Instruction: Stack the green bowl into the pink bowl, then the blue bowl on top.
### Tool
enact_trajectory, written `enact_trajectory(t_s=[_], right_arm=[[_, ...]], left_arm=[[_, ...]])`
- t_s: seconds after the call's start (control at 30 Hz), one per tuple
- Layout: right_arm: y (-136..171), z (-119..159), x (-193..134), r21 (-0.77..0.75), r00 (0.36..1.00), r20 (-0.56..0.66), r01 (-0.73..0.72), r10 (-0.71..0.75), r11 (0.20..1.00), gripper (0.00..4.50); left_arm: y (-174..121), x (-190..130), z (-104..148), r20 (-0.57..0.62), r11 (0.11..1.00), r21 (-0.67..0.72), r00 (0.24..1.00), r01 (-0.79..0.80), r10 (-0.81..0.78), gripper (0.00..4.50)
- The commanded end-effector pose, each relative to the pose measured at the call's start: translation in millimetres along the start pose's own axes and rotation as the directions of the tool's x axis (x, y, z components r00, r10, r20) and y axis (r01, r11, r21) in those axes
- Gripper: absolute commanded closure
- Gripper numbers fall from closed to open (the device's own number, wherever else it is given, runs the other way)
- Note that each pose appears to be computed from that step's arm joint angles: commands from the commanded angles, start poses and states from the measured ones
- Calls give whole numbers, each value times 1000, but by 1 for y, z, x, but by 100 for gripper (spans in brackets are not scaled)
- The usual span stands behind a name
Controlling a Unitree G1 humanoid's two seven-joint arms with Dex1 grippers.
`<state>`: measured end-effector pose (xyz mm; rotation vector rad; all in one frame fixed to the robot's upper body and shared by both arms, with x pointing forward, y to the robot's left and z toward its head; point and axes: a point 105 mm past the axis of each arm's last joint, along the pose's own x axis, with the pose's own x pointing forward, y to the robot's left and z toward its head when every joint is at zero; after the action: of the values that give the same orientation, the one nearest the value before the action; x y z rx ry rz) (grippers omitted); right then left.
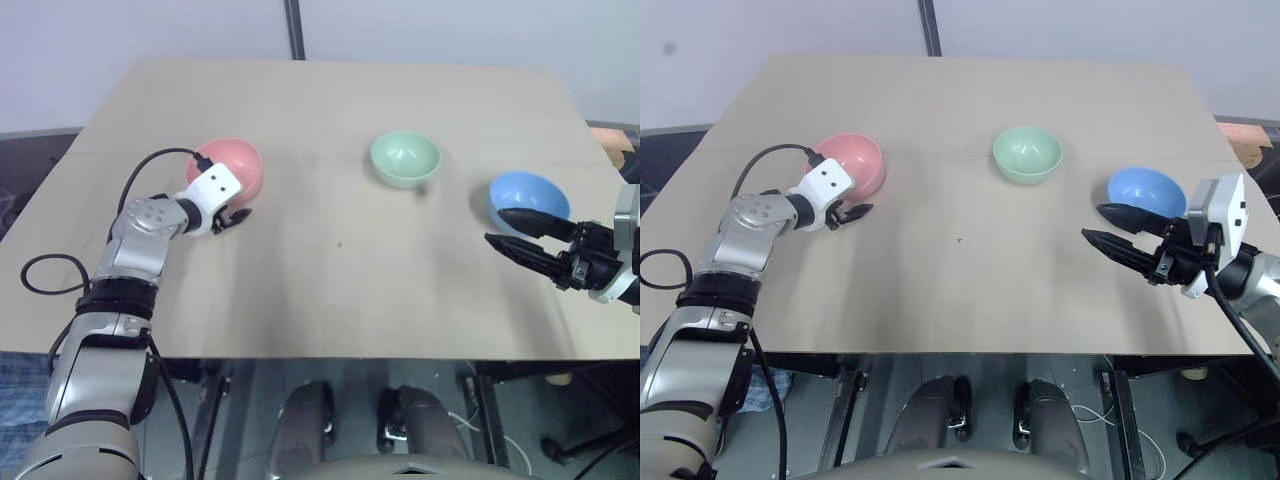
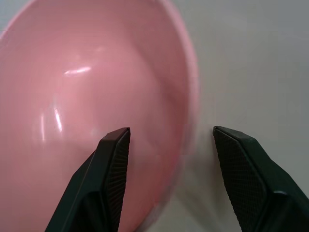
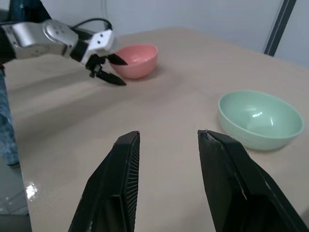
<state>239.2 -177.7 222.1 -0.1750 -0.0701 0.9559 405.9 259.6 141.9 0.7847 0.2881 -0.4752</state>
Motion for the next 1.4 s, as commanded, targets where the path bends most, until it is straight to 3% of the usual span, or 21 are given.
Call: enact_trajectory(t_s=[0.03,0.13,0.2,0.27,0.4,0.6,0.77,1.0,1.07,1.13,1.4], right_arm=[[6,13,-2,-49,999,33,-14,16,999,236],[6,13,-2,-48,999,31,-14,15,999,236],[6,12,-3,-50,1000,28,-10,11,999,230],[5,12,-3,-51,1000,26,-8,9,999,230],[4,12,-3,-55,1000,23,-2,3,998,230],[2,11,-3,-58,1000,19,1,0,998,230],[2,11,-3,-62,1000,19,3,-2,998,230],[0,11,-3,-69,1000,17,24,-23,997,230],[1,11,-4,-71,1000,16,26,-25,997,230],[1,11,-4,-73,1000,17,28,-27,997,230],[1,11,-2,-75,999,19,32,-31,997,230]], left_arm=[[7,0,8,18,1000,22,1000,-19,18,160],[6,2,12,39,1000,-20,999,0,1,160],[3,2,14,43,999,-7,999,31,-31,200],[4,2,15,42,1000,4,999,22,-23,262],[6,3,19,47,999,31,999,21,-22,446],[7,3,48,103,980,179,989,87,-106,446],[-25,-4,99,255,899,373,906,230,-337,446],[-73,-23,113,158,681,604,774,415,-613,446],[-92,-38,113,107,562,664,681,494,-725,446],[-104,-44,114,64,478,728,645,492,-761,446],[-134,-49,120,17,321,824,547,466,-837,446]])
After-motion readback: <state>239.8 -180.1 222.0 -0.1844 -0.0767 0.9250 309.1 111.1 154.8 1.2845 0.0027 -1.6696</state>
